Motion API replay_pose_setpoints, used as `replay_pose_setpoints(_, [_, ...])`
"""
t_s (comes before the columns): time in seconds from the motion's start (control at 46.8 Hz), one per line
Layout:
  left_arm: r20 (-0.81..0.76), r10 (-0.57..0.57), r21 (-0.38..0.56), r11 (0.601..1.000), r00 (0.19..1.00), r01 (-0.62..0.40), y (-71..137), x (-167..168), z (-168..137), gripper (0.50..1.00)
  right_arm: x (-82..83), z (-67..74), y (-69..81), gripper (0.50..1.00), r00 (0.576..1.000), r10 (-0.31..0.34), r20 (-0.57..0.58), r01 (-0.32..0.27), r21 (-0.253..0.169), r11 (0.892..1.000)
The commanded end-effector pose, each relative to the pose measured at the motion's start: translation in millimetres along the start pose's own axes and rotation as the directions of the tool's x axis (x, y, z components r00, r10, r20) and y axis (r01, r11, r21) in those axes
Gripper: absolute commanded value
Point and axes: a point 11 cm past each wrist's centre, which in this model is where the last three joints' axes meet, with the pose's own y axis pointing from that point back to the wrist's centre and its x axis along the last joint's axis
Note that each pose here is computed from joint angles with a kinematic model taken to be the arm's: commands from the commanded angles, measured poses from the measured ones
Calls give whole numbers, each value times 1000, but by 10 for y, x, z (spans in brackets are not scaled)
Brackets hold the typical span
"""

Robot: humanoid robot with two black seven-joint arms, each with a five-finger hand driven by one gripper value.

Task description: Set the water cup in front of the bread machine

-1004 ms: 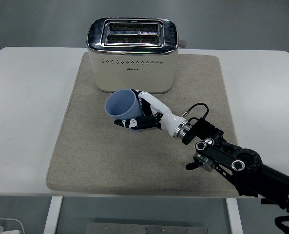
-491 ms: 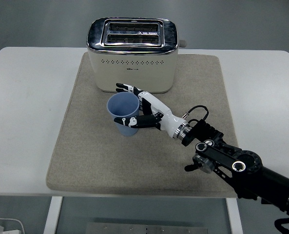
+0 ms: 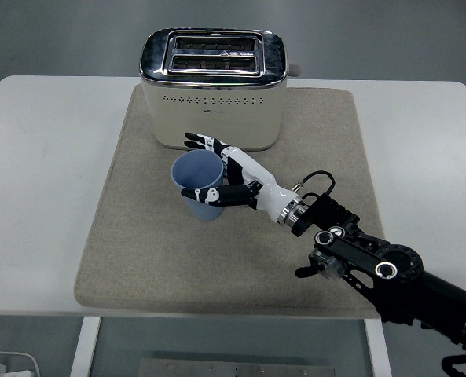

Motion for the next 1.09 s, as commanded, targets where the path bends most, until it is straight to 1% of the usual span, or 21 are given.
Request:
replay_pose_setpoints(0.0, [1,0,1,1000,1000,0,0,0,-4,1000,-19,-32,3,926,1000,0,1,0,9,1000])
replay_pose_setpoints(0.064, [0,0,0,1000,1000,0,0,0,-2,1000,-33,-61,-3,926,1000,3,-1,-3,16,1000])
replay_pose_setpoints(0.15, [0,0,0,1000,1000,0,0,0,-2,1000,0,-54,19,926,1000,10,-7,-10,13,1000])
replay_pose_setpoints(0.534, [0,0,0,1000,1000,0,0,0,-2,1000,14,-56,21,926,1000,9,-11,-9,12,1000])
replay_pose_setpoints(0.748, [0,0,0,1000,1000,0,0,0,-2,1000,81,-80,31,926,1000,9,-25,-8,10,1000])
replay_pose_setpoints(0.876, [0,0,0,1000,1000,0,0,0,-2,1000,151,-83,54,926,999,20,-28,-19,6,1000])
replay_pose_setpoints(1.004, [-1,0,0,1000,1000,0,0,0,-1,1000,164,-83,58,926,1000,22,-19,-22,4,1000])
replay_pose_setpoints(1.068, [-1,0,0,1000,1000,0,0,0,-1,1000,199,-81,75,926,999,28,-23,-28,2,1000])
